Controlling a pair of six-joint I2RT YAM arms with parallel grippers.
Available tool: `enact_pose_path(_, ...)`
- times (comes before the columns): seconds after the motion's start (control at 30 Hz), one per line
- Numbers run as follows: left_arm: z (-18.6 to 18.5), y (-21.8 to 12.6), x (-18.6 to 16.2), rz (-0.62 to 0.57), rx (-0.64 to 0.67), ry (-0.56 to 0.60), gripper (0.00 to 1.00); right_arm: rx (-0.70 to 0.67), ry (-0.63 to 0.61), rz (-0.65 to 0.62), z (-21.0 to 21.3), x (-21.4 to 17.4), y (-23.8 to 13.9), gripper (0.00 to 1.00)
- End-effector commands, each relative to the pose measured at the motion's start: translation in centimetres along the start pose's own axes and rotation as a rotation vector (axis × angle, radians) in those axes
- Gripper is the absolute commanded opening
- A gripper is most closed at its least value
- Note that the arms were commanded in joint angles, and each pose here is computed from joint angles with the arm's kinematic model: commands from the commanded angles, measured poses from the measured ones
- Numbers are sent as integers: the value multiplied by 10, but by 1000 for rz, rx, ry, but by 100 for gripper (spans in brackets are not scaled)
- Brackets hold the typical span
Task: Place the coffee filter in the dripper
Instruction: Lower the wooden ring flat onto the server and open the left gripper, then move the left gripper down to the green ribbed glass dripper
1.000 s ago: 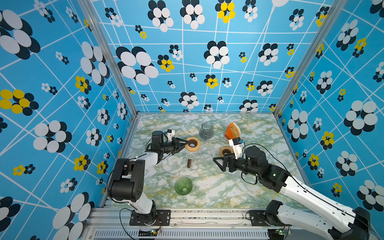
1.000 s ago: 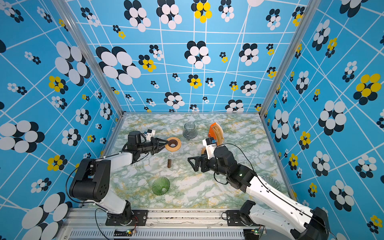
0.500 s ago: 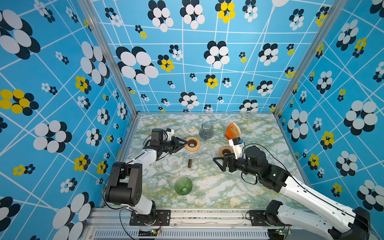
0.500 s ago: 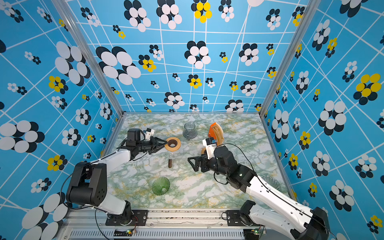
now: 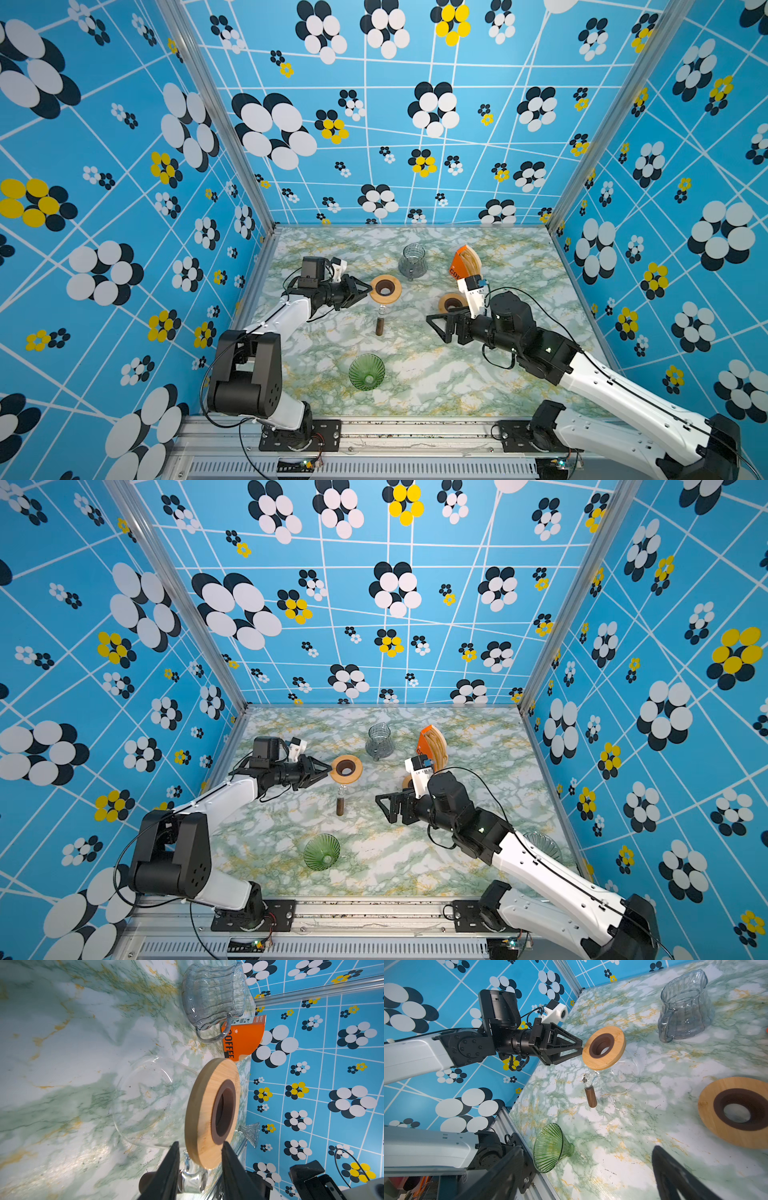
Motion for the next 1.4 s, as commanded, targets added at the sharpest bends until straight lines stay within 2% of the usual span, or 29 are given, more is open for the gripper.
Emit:
enact_pose_path(0.0, -11, -11, 2, -20, 10, 48, 36, -6, -22, 7, 1, -1, -1, 98)
enact_pose_path(0.23, -14, -27, -13, -28, 65, 89, 37, -23, -48, 11, -1, -1, -5, 98)
enact_pose_path(0.33, -14, -40, -29, -36, 144, 121, 40, -52, -77, 18, -4, -2, -11, 99)
enact_pose_path(0.5, -9, -62, -63, -19, 253, 130, 41, -40, -97, 41, -3, -7, -16, 99)
enact_pose_path(0.77, 10, -93, -123, 35, 361, 38, 42, -14, -105, 61, -4, -20, -27, 99)
enact_pose_path(0.97, 24, -101, -158, 87, 437, -69, 42, 26, -95, 86, -2, -28, -29, 99)
enact_pose_path(1.2, 41, -103, -185, 139, 517, -116, 42, 60, -111, 160, 2, -38, -31, 99)
enact_pose_path(1.23, 42, -103, -188, 147, 520, -119, 47, 66, -113, 172, 3, -39, -30, 100)
enact_pose_path(1.37, 45, -100, -194, 177, 538, -130, 48, 70, -120, 202, 3, -43, -28, 99)
Point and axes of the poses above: each gripper's point midway between its finger pads, its own y axis out along the fingers, its own z axis along the line the jaws close on, x = y × z, the point moved 4 cm from there along -y, back along the fingers, and after that the axes turned 2 degrees about -y, right-handed, at the moved point
